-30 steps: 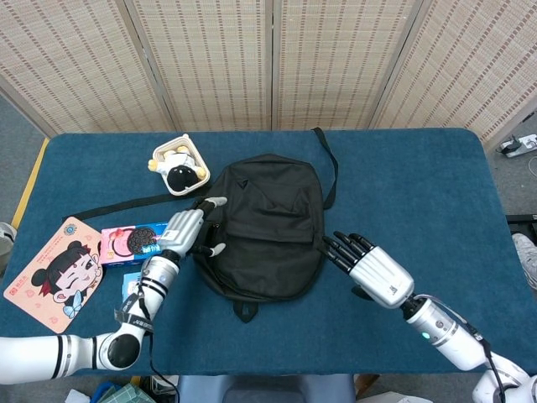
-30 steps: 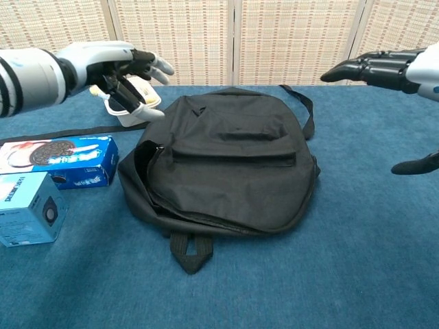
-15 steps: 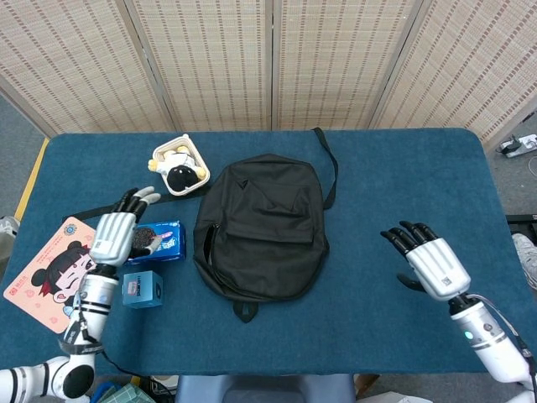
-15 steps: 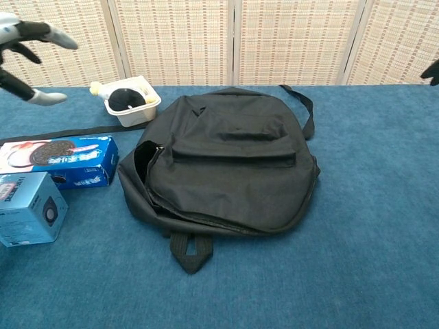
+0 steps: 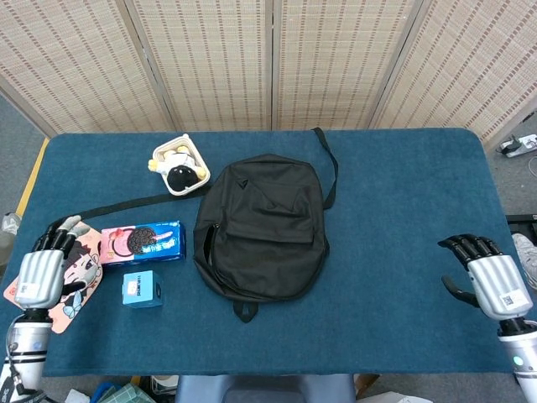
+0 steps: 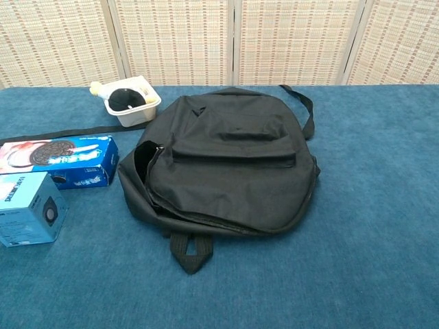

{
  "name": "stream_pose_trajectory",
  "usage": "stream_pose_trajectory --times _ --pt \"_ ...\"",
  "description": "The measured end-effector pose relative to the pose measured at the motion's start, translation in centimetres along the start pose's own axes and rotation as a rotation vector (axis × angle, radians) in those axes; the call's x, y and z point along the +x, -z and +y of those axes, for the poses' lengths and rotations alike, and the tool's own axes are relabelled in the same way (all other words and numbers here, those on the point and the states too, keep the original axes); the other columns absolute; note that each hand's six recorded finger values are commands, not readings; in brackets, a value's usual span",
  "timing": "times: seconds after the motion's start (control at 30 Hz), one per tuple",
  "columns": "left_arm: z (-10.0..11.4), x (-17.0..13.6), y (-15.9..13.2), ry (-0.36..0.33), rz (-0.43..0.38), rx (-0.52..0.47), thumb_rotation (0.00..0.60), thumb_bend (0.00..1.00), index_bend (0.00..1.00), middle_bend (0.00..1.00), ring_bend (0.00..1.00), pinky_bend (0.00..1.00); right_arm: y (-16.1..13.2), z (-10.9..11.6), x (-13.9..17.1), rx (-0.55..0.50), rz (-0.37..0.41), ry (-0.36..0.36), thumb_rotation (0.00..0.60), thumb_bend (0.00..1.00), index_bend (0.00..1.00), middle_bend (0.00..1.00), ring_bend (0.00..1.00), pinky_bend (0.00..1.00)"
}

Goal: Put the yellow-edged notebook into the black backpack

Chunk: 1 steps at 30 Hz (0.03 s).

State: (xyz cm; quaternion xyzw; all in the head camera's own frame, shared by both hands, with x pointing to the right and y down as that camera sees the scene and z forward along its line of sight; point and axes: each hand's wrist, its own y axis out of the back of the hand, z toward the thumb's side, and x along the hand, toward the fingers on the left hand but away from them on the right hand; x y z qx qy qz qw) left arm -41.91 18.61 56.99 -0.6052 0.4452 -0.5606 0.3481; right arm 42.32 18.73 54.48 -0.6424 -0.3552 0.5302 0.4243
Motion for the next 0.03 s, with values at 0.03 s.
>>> stream_pose_trajectory --times 0.03 --pt "0.29 -0.65 0.49 -0.012 0.010 0.005 0.600 0.26 0.30 0.14 0.09 0.17 0.15 0.05 0.30 -0.001 -0.010 0.006 0.600 0.25 0.27 0.29 0.22 0.25"
